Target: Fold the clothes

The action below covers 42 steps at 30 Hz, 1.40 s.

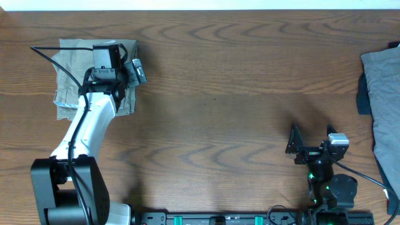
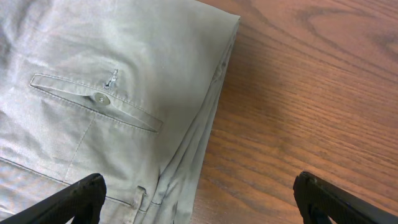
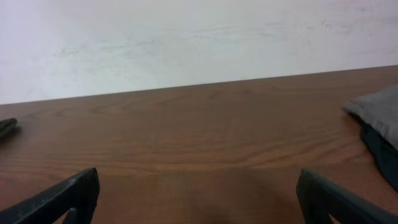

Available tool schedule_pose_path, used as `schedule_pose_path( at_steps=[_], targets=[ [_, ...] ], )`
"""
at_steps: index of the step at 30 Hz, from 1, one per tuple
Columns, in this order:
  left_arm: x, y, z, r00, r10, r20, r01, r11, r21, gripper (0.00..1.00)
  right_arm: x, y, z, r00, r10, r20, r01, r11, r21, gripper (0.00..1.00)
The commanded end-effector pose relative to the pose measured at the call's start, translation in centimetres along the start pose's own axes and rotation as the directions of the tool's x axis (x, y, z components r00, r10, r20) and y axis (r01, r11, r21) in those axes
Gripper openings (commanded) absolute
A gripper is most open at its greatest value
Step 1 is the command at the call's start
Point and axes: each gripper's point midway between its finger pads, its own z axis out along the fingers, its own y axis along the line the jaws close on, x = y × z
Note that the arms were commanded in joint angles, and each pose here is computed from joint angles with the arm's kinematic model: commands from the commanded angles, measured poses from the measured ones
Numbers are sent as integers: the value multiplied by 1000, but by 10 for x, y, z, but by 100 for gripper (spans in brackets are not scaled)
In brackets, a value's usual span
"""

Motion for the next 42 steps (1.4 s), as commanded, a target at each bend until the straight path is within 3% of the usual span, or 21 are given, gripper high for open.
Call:
schedule_pose_path(
  at_steps=[1,30,36,42],
  targets=[
    [-1,0,-1,1000,-5,3,5,1000,0,98,0,0,0,1000,-18,1,18,1000,-3,99],
    [1,1,-2,1000,-5,-2,5,1000,-2,98,0,0,0,1000,-18,1,18,1000,-3,99],
    [-1,7,-51,1000,-10,6,10,1000,-3,98,0,0,0,1000,-18,1,18,1000,-3,99],
    [-24,7,-128,988,-26,153,20,999,38,98,0,0,0,1000,-18,1,18,1000,-3,99]
  ],
)
